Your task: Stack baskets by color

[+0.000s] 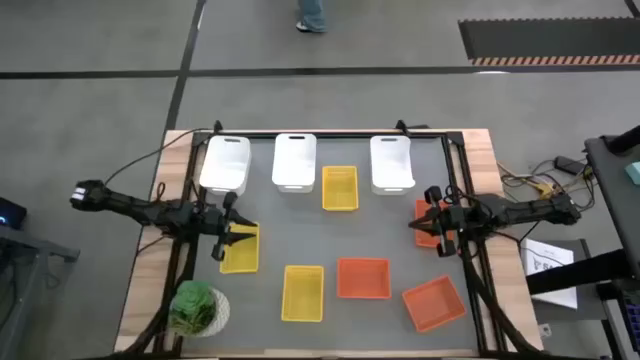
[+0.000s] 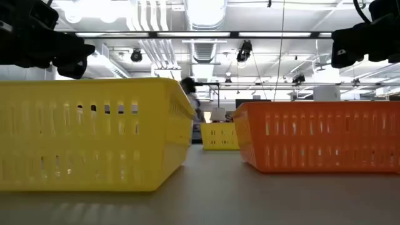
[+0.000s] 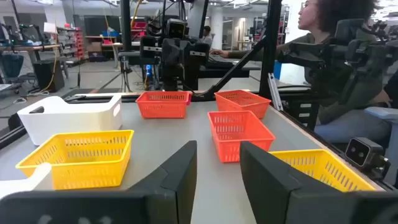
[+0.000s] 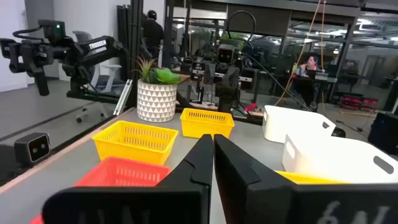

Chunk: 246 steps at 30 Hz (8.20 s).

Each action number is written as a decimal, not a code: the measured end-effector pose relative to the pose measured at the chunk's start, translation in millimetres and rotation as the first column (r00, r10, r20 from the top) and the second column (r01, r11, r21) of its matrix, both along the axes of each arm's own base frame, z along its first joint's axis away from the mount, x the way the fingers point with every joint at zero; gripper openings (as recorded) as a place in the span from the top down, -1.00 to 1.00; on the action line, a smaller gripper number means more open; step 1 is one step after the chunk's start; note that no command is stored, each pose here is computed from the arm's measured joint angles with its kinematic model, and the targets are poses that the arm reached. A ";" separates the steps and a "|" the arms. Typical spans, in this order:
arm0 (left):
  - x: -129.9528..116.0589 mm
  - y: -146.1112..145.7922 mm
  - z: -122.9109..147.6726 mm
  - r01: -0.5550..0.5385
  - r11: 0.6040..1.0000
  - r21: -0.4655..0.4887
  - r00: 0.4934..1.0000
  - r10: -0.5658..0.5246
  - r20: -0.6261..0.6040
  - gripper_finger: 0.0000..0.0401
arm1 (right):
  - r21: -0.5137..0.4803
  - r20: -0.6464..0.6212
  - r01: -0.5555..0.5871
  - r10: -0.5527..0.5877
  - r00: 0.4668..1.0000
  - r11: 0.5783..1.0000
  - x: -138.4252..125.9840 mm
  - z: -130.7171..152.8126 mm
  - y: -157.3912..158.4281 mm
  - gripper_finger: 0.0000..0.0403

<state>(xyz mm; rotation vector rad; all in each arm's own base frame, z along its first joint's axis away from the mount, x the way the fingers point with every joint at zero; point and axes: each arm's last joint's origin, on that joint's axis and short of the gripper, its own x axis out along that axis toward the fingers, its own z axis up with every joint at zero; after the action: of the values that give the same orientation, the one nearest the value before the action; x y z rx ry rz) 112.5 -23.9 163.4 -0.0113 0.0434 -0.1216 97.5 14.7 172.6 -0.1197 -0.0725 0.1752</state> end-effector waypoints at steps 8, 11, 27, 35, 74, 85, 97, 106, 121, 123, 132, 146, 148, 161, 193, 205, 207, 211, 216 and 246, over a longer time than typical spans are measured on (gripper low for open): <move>0.0 0.0 0.0 0.000 1.000 0.000 1.000 0.000 0.000 0.47 | 0.000 0.000 0.000 0.000 1.000 1.000 0.0 0.0 0.0 0.96; 0.0 0.0 0.0 0.000 1.000 0.000 1.000 0.000 0.000 0.47 | 0.000 0.000 0.000 0.000 1.000 1.000 0.0 0.0 0.0 0.96; 0.0 0.0 0.0 0.000 1.000 0.000 1.000 0.000 0.000 0.47 | 0.000 0.000 0.000 0.000 1.000 1.000 0.0 0.0 0.0 0.96; 0.0 0.0 0.0 0.000 1.000 0.000 1.000 0.000 0.000 0.47 | 0.000 0.000 0.000 0.000 1.000 1.000 0.0 0.0 0.0 0.96; -1.8 1.4 26.5 0.010 0.981 -0.194 0.968 0.039 0.248 0.47 | 0.351 0.078 -0.047 0.021 0.997 0.935 -0.7 14.0 -0.4 0.96; -2.8 1.6 31.5 -0.050 0.998 0.044 0.944 0.033 0.329 0.47 | 0.591 -0.103 0.394 -0.418 0.903 0.704 13.3 2.6 -12.5 0.96; -3.9 0.3 36.9 0.055 0.992 -0.117 0.931 -0.009 0.366 0.47 | 0.636 -0.225 0.450 -0.407 0.885 0.627 32.2 -8.6 -10.0 0.96; -4.3 1.0 37.5 0.056 0.982 -0.181 0.932 0.014 0.363 0.47 | 0.578 -0.173 0.485 -0.483 0.859 0.656 36.2 -4.9 -11.2 0.96; -14.3 3.5 57.8 -0.011 0.999 -0.048 0.809 0.037 0.586 0.47 | 0.415 0.007 0.349 -0.387 0.922 0.840 82.8 25.7 7.4 0.96; -18.2 4.5 63.3 -0.010 0.998 -0.061 0.767 0.047 0.640 0.47 | 0.356 -0.019 0.361 -0.380 0.925 0.862 97.6 27.7 12.5 0.96; -21.3 5.0 67.7 0.058 0.987 -0.147 0.736 0.057 0.674 0.47 | 0.105 0.013 0.364 -0.368 0.930 0.925 170.4 53.6 38.1 0.96; -21.5 2.3 67.6 0.189 0.969 -0.159 0.738 -0.034 0.674 0.47 | -0.184 -0.552 0.418 -0.445 0.705 0.890 240.6 67.6 28.8 0.96; -21.5 2.3 67.6 0.189 0.969 -0.159 0.738 -0.033 0.674 0.47 | -0.204 -0.638 0.385 -0.421 0.645 0.900 244.5 67.0 23.2 0.96; -21.9 2.5 67.9 0.175 0.974 -0.143 0.734 -0.032 0.679 0.47 | -0.306 -0.838 0.252 -0.385 0.386 0.918 272.9 32.7 -16.2 0.28; -19.2 1.9 65.2 0.166 0.976 -0.138 0.756 -0.037 0.653 0.47 | -0.329 -0.896 0.145 -0.357 0.266 0.933 288.4 37.8 -9.9 0.95; -19.1 1.5 64.8 0.218 0.957 -0.191 0.765 -0.046 0.642 0.47 | -0.294 -0.827 0.283 -0.391 0.403 0.913 289.6 108.6 96.0 0.95; -19.1 1.5 64.8 0.218 0.957 -0.191 0.765 -0.046 0.642 0.47 | -0.271 -0.815 0.287 -0.377 0.440 0.919 291.3 111.3 114.6 0.96; -19.2 1.6 64.9 0.218 0.957 -0.191 0.764 -0.046 0.643 0.47 | -0.241 -0.788 0.269 -0.350 0.507 0.932 300.5 111.0 149.9 0.96; -20.3 1.8 66.3 0.221 0.957 -0.189 0.753 -0.044 0.657 0.47 | -0.207 -0.774 0.244 -0.311 0.551 0.947 321.4 107.6 187.5 0.96; -20.2 1.7 66.2 0.219 0.958 -0.185 0.753 -0.045 0.657 0.47 | -0.191 -0.809 0.185 -0.262 0.526 0.964 333.4 69.3 249.9 0.81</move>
<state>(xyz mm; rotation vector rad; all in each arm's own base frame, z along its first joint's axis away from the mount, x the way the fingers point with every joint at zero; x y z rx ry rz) 92.3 -22.1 229.6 -0.2231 -0.6777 -0.2712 430.9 264.6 242.0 -0.1167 0.9258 -0.0443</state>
